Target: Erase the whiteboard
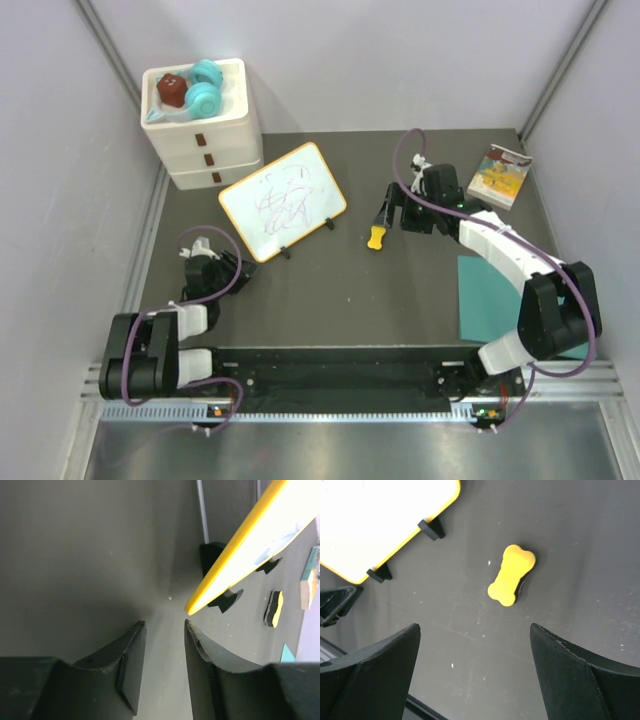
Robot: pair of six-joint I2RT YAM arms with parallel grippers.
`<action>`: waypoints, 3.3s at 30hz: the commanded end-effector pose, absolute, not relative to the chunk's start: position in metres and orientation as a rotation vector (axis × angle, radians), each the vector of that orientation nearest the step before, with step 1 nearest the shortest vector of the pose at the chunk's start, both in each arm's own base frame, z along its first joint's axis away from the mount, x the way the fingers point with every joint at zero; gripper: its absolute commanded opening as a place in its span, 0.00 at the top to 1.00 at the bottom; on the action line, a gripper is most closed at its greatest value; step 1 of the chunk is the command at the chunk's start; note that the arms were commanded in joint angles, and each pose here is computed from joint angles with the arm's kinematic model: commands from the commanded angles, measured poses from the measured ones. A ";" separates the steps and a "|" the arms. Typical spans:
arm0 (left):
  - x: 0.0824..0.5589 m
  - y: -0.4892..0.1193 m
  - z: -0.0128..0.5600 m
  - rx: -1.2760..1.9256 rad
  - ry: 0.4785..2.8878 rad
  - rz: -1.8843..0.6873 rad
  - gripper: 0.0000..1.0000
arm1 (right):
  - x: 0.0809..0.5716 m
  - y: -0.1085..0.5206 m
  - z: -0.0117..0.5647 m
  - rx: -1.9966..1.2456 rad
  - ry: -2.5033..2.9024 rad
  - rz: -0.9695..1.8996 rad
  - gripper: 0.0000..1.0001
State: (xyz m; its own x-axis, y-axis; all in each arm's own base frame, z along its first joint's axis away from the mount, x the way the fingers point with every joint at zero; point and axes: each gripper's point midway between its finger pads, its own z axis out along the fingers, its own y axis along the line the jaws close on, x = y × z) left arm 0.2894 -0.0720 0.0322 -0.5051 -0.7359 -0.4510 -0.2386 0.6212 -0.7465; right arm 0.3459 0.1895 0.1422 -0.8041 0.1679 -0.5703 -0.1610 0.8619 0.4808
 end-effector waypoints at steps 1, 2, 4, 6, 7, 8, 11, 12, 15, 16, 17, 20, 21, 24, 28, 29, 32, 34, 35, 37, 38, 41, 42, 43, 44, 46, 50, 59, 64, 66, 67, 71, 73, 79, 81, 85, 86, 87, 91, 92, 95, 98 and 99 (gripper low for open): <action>0.295 -0.073 0.032 -0.734 2.009 -0.816 0.59 | 0.354 0.203 0.163 -0.015 2.358 0.716 0.12; 0.293 -0.073 0.031 -0.735 2.010 -0.818 0.60 | 0.353 0.204 0.162 -0.017 2.360 0.716 0.12; 0.294 -0.072 0.029 -0.744 1.999 -0.816 0.61 | 0.352 0.204 0.160 -0.013 2.366 0.715 0.12; 0.294 -0.072 0.028 -0.745 1.982 -0.825 0.61 | 0.351 0.204 0.158 -0.012 2.373 0.711 0.12; 0.294 -0.073 0.028 -0.742 1.977 -0.833 0.61 | 0.350 0.204 0.157 -0.013 2.376 0.711 0.12; 0.294 -0.077 0.030 -0.715 1.978 -0.852 0.61 | 0.350 0.205 0.155 -0.015 2.381 0.712 0.12; 0.295 -0.080 0.033 -0.693 1.973 -0.878 0.62 | 0.350 0.206 0.152 -0.017 2.391 0.708 0.12; 0.295 -0.081 0.033 -0.681 1.977 -0.883 0.63 | 0.350 0.207 0.152 -0.020 2.393 0.710 0.12; 0.290 -0.083 0.036 -0.659 1.967 -0.895 0.64 | 0.351 0.209 0.151 -0.021 2.393 0.710 0.12; 0.288 -0.084 0.036 -0.661 1.970 -0.896 0.64 | 0.352 0.210 0.152 -0.019 2.392 0.713 0.12; 0.285 -0.083 0.034 -0.665 1.974 -0.892 0.64 | 0.352 0.211 0.151 -0.024 2.393 0.715 0.12; 0.283 -0.084 0.046 -0.629 1.935 -0.899 0.60 | 0.352 0.213 0.150 -0.026 2.395 0.717 0.12; 0.283 -0.083 0.048 -0.625 1.923 -0.894 0.59 | 0.351 0.213 0.148 -0.031 2.400 0.715 0.12; 0.283 -0.080 0.056 -0.596 1.893 -0.875 0.50 | 0.351 0.213 0.146 -0.031 2.404 0.709 0.12; 0.292 -0.076 0.064 -0.579 1.874 -0.845 0.46 | 0.351 0.213 0.143 -0.030 2.409 0.712 0.12; 0.292 -0.076 0.060 -0.589 1.890 -0.841 0.46 | 0.351 0.213 0.143 -0.028 2.411 0.712 0.13; 0.299 -0.077 0.057 -0.595 1.906 -0.843 0.48 | 0.351 0.214 0.141 -0.027 2.415 0.715 0.12; 0.304 -0.077 0.057 -0.590 1.900 -0.848 0.48 | 0.351 0.214 0.141 -0.027 2.413 0.716 0.12; 0.304 -0.078 0.054 -0.592 1.909 -0.857 0.49 | 0.351 0.215 0.141 -0.029 2.415 0.716 0.12; 0.306 -0.080 0.056 -0.584 1.891 -0.871 0.49 | 0.351 0.214 0.140 -0.029 2.417 0.711 0.12; 0.305 -0.080 0.052 -0.589 1.898 -0.877 0.49 | 0.351 0.214 0.140 -0.033 2.419 0.712 0.12; 0.307 -0.082 0.052 -0.589 1.887 -0.898 0.48 | 0.351 0.213 0.138 -0.033 2.421 0.706 0.12; 0.308 -0.083 0.052 -0.588 1.884 -0.904 0.49 | 0.351 0.214 0.139 -0.035 2.419 0.707 0.12; 0.309 -0.084 0.051 -0.590 1.887 -0.908 0.49 | 0.350 0.213 0.137 -0.032 2.425 0.705 0.12; 0.310 -0.084 0.050 -0.595 1.891 -0.911 0.49 | 0.350 0.214 0.136 -0.034 2.427 0.705 0.12; 0.313 -0.084 0.052 -0.589 1.883 -0.918 0.49 | 0.350 0.214 0.135 -0.037 2.429 0.707 0.12; 0.319 -0.083 0.050 -0.596 1.885 -0.912 0.51 | 0.349 0.213 0.132 -0.030 2.435 0.704 0.12; 0.328 -0.082 0.050 -0.597 1.871 -0.907 0.56 | 0.342 0.213 0.117 -0.016 2.473 0.705 0.13; 0.333 -0.084 0.053 -0.572 1.859 -0.922 0.56 | 0.338 0.214 0.109 -0.004 2.505 0.692 0.15; 0.334 -0.086 0.055 -0.552 1.854 -0.937 0.55 | 0.337 0.216 0.107 -0.008 2.510 0.690 0.15; 0.335 -0.086 0.056 -0.545 1.847 -0.939 0.55 | 0.337 0.217 0.108 -0.010 2.509 0.692 0.15; 0.336 -0.088 0.058 -0.530 1.843 -0.948 0.55 | 0.336 0.220 0.107 -0.013 2.512 0.695 0.16; 0.337 -0.088 0.057 -0.533 1.848 -0.947 0.55 | 0.336 0.220 0.106 -0.011 2.515 0.696 0.16; 0.339 -0.089 0.055 -0.528 1.858 -0.952 0.66 | 0.335 0.221 0.105 -0.009 2.520 0.691 0.16; 0.340 -0.089 0.054 -0.527 1.861 -0.952 0.68 | 0.335 0.220 0.105 -0.007 2.522 0.686 0.16; 0.339 -0.089 0.055 -0.527 1.858 -0.950 0.70 | 0.334 0.219 0.104 -0.007 2.527 0.674 0.16; 0.339 -0.089 0.055 -0.532 1.855 -0.952 0.70 | 0.334 0.219 0.103 -0.002 2.529 0.673 0.16; 0.338 -0.089 0.055 -0.531 1.857 -0.951 0.70 | 0.334 0.219 0.103 -0.001 2.530 0.671 0.16; 0.335 -0.089 0.052 -0.546 1.871 -0.948 0.71 | 0.334 0.218 0.100 0.011 2.540 0.664 0.18; 0.335 -0.087 0.051 -0.555 1.872 -0.940 0.71 | 0.334 0.218 0.100 0.017 2.543 0.660 0.18; 0.334 -0.085 0.048 -0.575 1.888 -0.923 0.72 | 0.335 0.217 0.095 0.041 2.561 0.634 0.18; 0.332 -0.084 0.047 -0.584 1.894 -0.914 0.72 | 0.339 0.214 0.093 0.084 2.589 0.594 0.18; 0.332 -0.084 0.047 -0.581 1.895 -0.912 0.72 | 0.340 0.215 0.089 0.087 2.604 0.585 0.18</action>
